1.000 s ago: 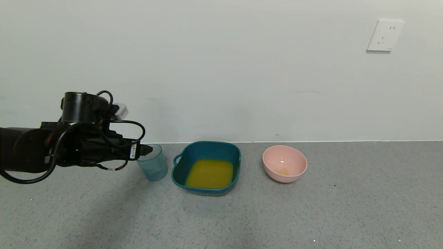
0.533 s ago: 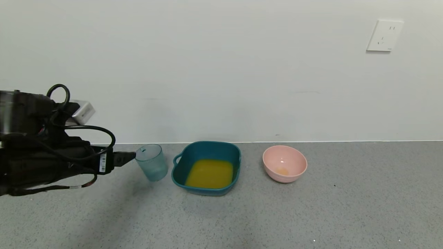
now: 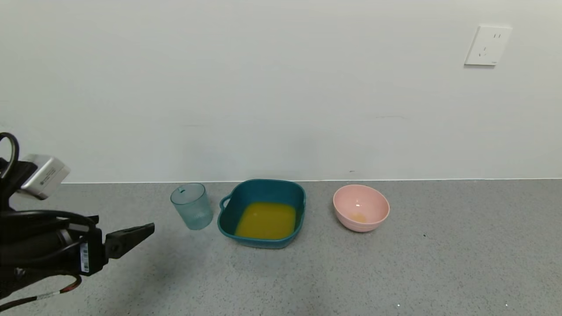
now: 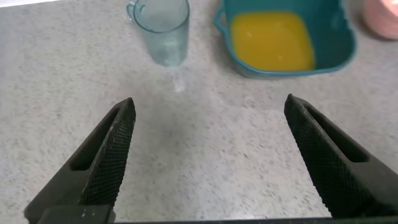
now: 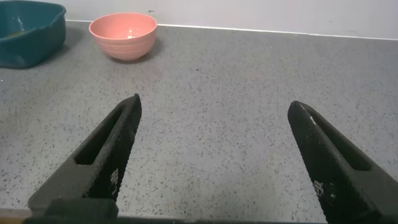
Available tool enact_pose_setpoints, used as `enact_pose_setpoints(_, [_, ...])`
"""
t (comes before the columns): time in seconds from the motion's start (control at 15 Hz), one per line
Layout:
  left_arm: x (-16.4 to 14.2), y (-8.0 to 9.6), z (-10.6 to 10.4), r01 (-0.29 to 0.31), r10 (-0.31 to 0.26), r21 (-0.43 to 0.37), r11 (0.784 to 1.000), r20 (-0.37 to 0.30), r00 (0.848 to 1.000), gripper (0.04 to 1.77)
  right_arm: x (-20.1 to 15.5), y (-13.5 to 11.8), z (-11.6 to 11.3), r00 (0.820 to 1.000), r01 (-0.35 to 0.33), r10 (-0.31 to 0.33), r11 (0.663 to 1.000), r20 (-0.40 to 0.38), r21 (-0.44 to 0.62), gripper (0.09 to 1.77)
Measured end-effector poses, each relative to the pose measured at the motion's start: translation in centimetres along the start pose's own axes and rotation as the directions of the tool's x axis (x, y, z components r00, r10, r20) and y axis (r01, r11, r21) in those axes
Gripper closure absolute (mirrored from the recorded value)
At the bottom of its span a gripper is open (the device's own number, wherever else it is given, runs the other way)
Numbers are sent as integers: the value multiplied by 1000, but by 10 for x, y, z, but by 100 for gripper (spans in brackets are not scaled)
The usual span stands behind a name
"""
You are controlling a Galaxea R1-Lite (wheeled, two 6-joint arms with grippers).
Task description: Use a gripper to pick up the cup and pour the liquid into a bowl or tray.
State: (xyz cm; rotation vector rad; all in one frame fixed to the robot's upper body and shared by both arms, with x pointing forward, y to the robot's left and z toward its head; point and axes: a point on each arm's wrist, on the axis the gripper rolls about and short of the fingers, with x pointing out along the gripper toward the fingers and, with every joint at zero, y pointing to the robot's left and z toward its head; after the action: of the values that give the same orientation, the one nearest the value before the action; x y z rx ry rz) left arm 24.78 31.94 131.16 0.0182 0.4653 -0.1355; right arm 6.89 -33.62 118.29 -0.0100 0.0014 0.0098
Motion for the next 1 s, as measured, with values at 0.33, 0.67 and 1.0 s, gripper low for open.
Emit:
enact_pose_setpoints(0.33, [-37, -4, -27, 57, -56, -14, 998, 77, 995, 9, 0, 0, 0, 1000, 0, 0, 1000, 0, 0, 15])
enact_pose_setpoints(0.67, [-76, -5, -68, 127, -124, -5, 992, 195, 973, 9, 0, 0, 0, 1000, 0, 0, 1000, 0, 0, 15])
enact_pose_setpoints(1.0, [-110, -11, -118, 107, -110, 29, 994, 366, 924, 9, 0, 0, 0, 1000, 0, 0, 1000, 0, 0, 15])
